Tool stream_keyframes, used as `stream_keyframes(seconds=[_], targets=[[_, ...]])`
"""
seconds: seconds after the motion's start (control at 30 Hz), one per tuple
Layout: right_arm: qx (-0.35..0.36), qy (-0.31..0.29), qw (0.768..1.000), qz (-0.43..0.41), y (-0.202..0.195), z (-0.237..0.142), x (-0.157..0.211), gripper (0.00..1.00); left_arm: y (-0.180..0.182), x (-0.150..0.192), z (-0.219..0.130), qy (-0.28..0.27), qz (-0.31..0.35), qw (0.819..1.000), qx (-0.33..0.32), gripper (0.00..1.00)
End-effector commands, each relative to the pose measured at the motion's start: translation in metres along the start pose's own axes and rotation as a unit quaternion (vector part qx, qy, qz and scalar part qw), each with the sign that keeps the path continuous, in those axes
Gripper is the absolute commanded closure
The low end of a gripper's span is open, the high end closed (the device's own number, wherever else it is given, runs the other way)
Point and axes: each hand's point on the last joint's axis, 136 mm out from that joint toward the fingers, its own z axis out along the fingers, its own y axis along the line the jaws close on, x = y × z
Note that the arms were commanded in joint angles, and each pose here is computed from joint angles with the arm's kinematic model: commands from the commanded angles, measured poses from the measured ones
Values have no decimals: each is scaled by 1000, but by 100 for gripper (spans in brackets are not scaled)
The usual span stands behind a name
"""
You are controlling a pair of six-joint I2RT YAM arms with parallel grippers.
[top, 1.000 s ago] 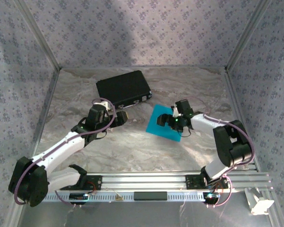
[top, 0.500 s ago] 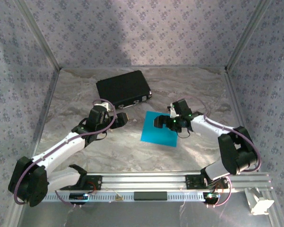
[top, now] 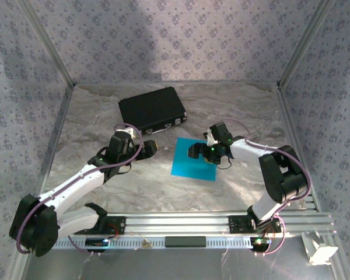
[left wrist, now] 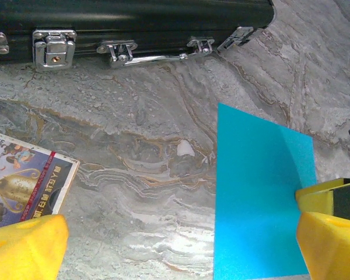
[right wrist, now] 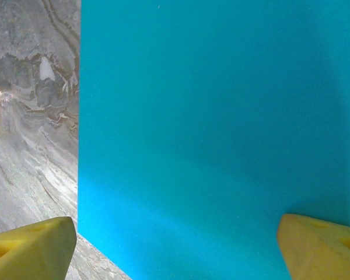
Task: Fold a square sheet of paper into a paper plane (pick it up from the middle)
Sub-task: Move the square sheet of paper to the center of the table.
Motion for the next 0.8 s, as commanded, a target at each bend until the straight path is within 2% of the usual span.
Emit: stream_keyframes(seconds=[0.0,0.17,0.43,0.63,0.77], targets=[[14,53,999,2,-12,14,34,9,-5,3,-1,4,5,1000,11,0],[10,55,998,-4,-4,17,45,9,-9,4,2,11,5,1000,20,0],[-22,34,999,-19,26,11,37,9,-28,11,10,36,18,998,57,2],[-19,10,1000,-15,27,4,25,10,-44,20,21,64,41,995,67,5],[-17,17,1000,-4,20,7,29,11,-50,27,29,77,46,994,68,6]])
